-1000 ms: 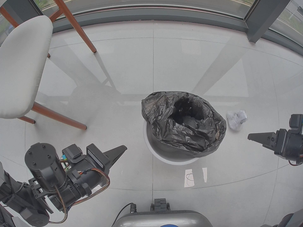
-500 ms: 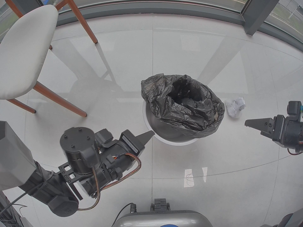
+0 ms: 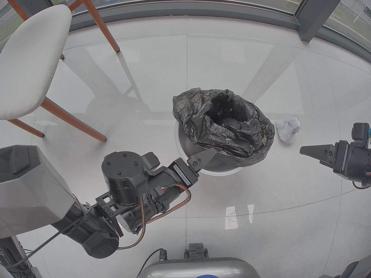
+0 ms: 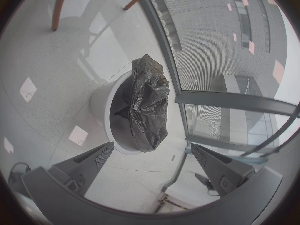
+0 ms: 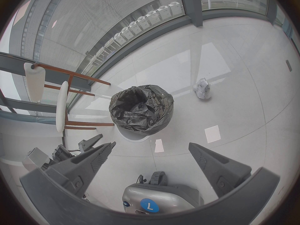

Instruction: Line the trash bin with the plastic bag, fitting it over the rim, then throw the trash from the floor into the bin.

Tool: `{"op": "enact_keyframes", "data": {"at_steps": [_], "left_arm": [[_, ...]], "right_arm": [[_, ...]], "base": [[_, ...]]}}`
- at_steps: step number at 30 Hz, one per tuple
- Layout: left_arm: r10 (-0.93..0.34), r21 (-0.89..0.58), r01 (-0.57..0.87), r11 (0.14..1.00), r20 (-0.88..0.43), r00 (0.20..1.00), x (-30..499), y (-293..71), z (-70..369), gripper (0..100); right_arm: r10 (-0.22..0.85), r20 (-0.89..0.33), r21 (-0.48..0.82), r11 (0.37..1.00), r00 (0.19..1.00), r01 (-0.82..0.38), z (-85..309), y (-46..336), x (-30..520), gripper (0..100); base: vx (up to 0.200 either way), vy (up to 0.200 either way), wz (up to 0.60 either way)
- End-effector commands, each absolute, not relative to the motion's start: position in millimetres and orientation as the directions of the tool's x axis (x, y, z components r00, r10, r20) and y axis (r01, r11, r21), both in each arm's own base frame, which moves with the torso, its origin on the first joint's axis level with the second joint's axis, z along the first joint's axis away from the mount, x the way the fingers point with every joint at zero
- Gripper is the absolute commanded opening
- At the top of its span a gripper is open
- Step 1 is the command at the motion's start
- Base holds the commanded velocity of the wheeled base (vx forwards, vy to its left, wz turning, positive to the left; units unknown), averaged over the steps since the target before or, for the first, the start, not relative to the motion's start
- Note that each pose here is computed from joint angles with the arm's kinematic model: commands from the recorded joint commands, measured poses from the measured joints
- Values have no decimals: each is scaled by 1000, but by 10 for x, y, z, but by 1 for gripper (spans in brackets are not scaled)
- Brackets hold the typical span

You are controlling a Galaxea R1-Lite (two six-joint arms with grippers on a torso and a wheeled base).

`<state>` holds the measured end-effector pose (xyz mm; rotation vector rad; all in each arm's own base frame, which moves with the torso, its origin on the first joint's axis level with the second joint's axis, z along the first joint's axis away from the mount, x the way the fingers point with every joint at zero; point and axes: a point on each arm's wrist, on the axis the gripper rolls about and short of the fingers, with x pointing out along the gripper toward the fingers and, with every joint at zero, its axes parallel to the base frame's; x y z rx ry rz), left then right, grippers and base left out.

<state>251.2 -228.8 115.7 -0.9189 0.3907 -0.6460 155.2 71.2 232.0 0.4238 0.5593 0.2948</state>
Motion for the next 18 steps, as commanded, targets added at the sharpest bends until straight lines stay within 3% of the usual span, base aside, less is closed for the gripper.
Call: {"op": "enact_keyframes", "data": {"at_steps": [1,9,18], "left_arm": [[-662,-824,362,436,-21,749,2645,-2400,1110,100],[-657,-822,395,410,34,753,2735,-2466,1217,100],[-637,-787,402,468,15,771,2856,-2493,1098,100]], "right_arm": [[385,-433,466,870,815,-163,2347,700,1517,100],[385,-411,470,866,826,-170,2394,671,1461,100],[379,-398,468,867,835,-171,2413,652,1419,100]], "base": [[0,0,0],[0,0,0],[0,0,0]]}}
